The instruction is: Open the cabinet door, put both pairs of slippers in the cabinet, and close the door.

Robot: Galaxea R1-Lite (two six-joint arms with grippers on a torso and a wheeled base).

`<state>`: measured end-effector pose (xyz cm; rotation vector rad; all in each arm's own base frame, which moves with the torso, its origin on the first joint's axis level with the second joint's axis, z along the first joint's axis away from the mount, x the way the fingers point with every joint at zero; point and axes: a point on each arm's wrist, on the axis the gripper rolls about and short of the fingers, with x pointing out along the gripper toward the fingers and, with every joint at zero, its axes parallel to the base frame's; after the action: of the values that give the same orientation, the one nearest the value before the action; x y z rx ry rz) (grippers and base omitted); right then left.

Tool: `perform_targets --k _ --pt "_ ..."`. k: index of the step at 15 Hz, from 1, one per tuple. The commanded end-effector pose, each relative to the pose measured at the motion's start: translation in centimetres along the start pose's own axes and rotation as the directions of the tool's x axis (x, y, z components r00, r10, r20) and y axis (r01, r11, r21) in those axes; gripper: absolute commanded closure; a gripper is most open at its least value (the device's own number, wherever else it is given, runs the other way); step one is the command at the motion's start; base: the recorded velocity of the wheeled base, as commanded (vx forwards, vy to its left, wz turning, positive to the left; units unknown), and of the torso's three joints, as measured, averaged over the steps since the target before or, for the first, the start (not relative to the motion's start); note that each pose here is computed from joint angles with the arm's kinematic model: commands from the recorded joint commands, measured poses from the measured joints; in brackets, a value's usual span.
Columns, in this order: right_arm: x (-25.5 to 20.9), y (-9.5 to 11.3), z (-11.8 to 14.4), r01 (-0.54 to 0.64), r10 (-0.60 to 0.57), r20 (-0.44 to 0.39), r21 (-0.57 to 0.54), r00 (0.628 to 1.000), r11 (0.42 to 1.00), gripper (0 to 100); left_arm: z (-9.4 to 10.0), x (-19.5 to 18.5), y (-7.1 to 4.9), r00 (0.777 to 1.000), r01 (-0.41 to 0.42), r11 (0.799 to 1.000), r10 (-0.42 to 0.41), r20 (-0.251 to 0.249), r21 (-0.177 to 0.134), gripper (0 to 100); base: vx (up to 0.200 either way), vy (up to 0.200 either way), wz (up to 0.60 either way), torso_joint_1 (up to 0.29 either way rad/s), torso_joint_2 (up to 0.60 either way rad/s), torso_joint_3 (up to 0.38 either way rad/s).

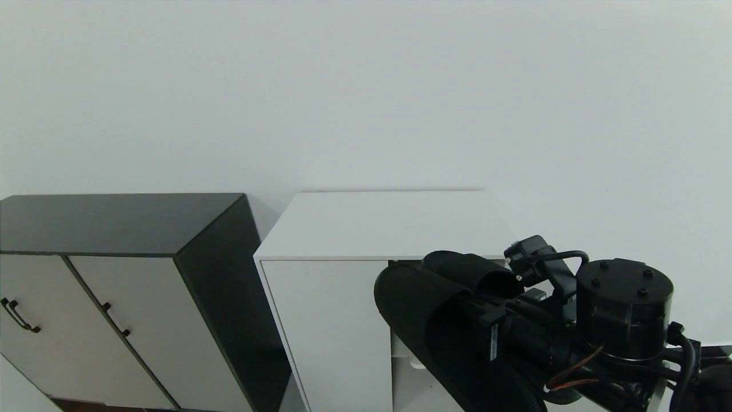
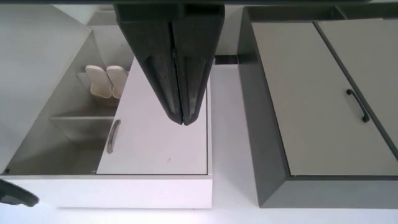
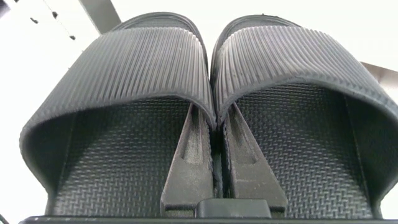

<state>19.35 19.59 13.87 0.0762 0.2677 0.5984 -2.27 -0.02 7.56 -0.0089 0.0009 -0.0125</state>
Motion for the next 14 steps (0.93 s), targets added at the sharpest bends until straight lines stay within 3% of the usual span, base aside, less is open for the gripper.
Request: perform_targets --k 1,6,14 --pt "0.42 -0.10 -0.79 0.007 -0.008 -0.028 -0.007 1.000 1.000 100 0.01 0.00 0.00 1.000 0.000 1.000 0.000 0.001 0.000 100 0.000 0.000 0.00 0.000 0.00 0.000" --pt "0.60 -0.22 -0.90 0.009 -0.009 -0.019 -0.003 1.000 1.000 100 0.01 0.00 0.00 1.000 0.000 1.000 0.000 0.001 0.000 100 0.000 0.000 0.00 -0.076 0.17 0.084" --pt "0.77 -0.22 -1.05 0.009 -0.009 -0.021 -0.003 1.000 1.000 100 0.01 0.00 0.00 1.000 0.000 1.000 0.000 0.001 -0.002 100 0.000 0.000 0.00 -0.262 0.53 0.264"
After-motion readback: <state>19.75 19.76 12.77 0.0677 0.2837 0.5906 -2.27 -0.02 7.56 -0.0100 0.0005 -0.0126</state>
